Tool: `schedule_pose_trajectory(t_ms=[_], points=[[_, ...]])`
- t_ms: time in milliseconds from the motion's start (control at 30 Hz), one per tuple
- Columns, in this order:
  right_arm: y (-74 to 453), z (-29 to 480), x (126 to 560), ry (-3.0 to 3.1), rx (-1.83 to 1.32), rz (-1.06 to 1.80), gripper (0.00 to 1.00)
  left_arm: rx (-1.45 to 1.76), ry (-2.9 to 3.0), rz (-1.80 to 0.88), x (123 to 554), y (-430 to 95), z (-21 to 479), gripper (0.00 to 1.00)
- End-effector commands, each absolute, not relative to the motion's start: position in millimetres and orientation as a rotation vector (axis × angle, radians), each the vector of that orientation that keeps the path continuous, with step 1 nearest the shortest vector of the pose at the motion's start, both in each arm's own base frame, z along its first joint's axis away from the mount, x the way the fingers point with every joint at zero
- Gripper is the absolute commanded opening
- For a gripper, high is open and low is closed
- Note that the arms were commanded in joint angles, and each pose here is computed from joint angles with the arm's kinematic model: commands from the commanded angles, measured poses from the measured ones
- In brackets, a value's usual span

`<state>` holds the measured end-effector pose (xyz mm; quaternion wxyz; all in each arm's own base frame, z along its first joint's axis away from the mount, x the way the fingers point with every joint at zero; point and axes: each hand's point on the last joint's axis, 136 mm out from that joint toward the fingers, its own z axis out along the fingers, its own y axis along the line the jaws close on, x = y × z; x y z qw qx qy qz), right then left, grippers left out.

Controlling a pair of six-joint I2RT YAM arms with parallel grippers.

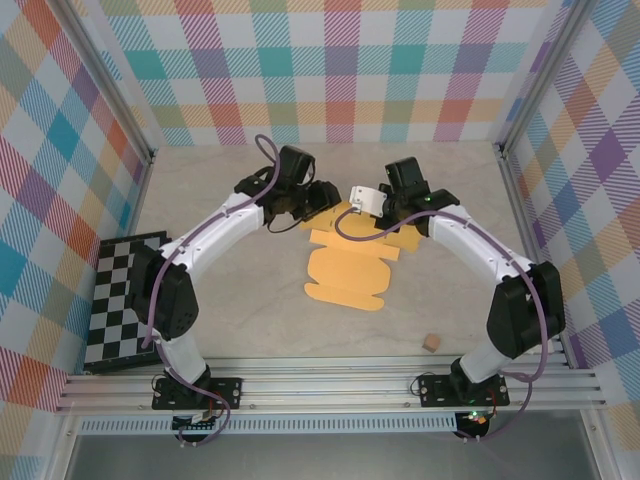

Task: Fold the paper box

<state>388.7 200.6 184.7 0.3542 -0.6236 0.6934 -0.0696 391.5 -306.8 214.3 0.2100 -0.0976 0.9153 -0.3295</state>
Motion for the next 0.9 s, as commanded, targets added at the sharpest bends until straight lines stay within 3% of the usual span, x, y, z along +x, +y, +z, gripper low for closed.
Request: schedule_pose_trajectory(t_ms=[0, 300, 867], points=[[208, 199, 390, 1.749, -1.549, -0.185, 0.00, -0.299, 2.587, -0.933, 388, -316, 202, 0.46], [220, 186, 381, 1.654, -1.540, -0.245, 0.00, -0.311, 2.577, -0.942, 390, -319, 196, 0.36], [206, 131, 370, 1.552, -1.572, -0.502, 0.00, -0.298, 2.641, -0.938, 360, -303, 153, 0.34]])
